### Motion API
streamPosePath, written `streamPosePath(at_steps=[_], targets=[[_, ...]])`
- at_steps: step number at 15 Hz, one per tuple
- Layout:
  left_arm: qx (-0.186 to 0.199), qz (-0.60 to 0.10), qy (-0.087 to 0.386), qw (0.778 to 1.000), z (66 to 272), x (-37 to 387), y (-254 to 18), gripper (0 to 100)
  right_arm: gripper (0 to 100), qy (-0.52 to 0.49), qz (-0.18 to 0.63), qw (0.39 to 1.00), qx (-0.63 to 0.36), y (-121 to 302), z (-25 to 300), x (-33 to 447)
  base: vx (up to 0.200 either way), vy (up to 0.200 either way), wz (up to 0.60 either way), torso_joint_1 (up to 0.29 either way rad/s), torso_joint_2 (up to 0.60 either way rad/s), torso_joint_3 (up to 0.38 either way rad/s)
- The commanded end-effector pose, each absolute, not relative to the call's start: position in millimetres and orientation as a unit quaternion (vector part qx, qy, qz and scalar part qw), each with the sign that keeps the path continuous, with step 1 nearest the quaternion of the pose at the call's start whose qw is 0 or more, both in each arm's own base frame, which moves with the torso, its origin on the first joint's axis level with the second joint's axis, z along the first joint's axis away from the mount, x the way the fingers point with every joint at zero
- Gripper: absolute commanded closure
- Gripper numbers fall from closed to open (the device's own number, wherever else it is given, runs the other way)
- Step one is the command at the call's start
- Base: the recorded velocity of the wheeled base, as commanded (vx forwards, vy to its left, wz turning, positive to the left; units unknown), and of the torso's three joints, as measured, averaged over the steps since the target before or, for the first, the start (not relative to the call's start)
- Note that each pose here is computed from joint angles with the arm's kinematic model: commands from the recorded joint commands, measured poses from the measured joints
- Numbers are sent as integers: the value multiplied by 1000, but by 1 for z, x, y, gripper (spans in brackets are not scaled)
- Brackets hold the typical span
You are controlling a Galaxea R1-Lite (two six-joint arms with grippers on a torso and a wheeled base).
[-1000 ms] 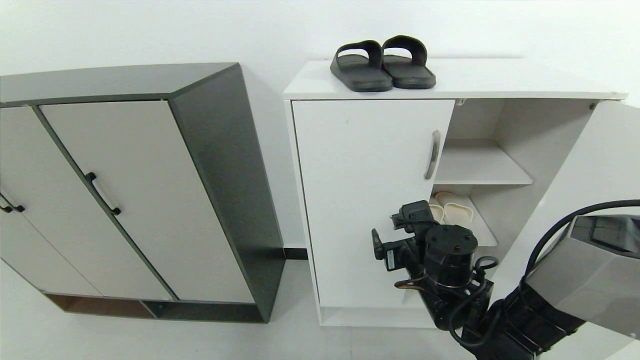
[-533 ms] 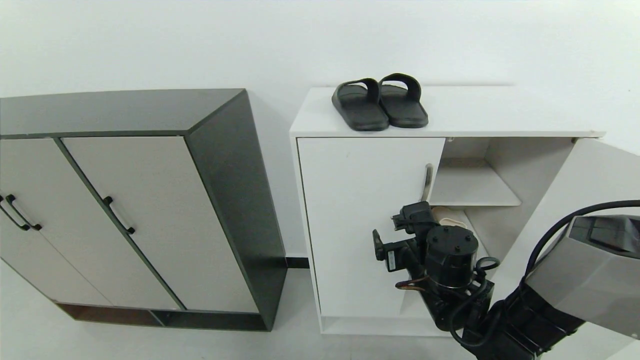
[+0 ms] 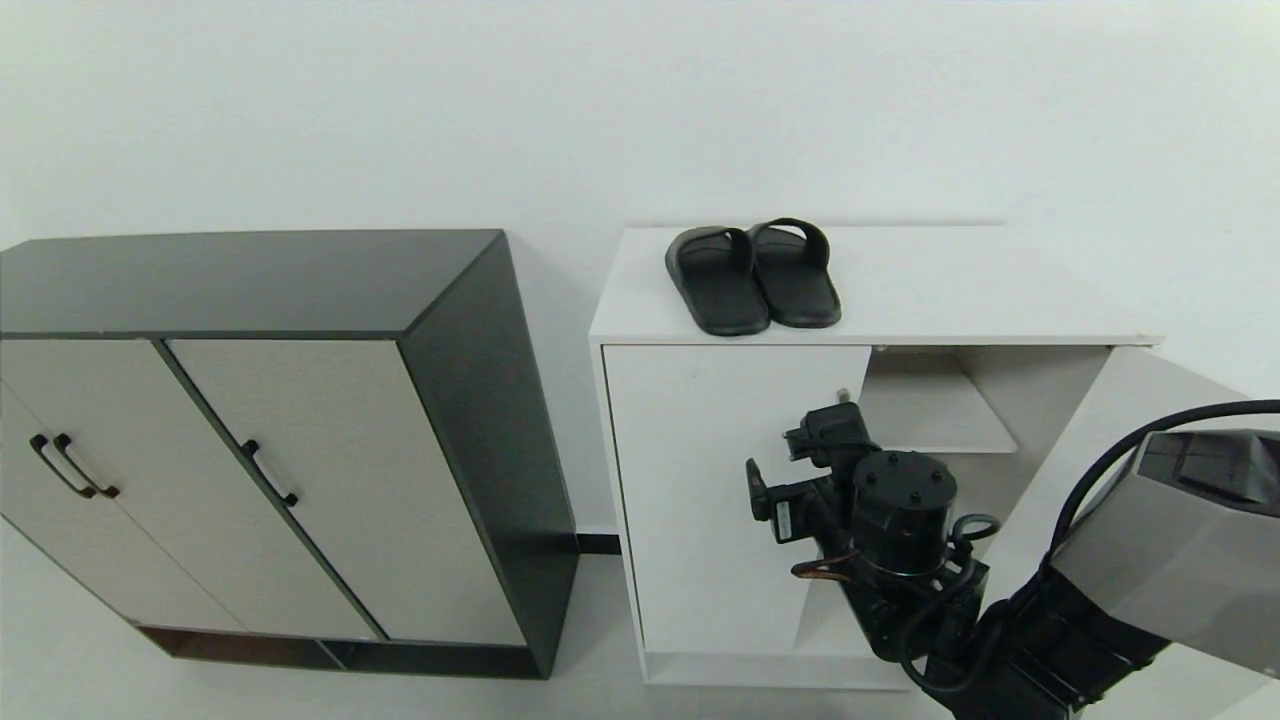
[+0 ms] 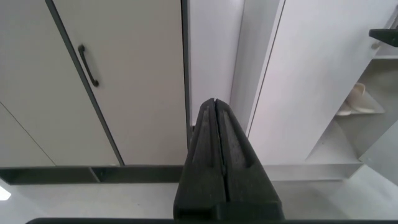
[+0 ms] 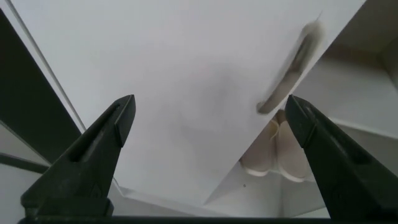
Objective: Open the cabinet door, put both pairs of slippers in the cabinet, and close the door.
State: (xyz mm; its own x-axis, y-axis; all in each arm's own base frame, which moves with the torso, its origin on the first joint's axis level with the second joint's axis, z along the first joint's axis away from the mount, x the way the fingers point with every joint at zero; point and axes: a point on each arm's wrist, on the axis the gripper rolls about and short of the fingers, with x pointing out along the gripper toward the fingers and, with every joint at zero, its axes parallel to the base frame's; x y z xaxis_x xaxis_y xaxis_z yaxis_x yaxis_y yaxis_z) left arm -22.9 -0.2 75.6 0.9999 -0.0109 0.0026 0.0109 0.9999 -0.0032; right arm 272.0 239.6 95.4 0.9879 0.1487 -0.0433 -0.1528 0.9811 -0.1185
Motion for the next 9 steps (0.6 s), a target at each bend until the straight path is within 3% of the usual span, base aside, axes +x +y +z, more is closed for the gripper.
streamPosePath(at_steps=[1, 9], targets=[[-2, -5, -1, 1000, 76, -23, 0, 100, 0, 18, 76, 995, -62, 240, 94, 272, 0, 0, 0, 222, -530, -325], [-1, -5, -1, 1000, 76, -23, 0, 100, 0, 12, 95, 994, -57, 239, 96, 270, 0, 0, 0, 245, -566, -322]])
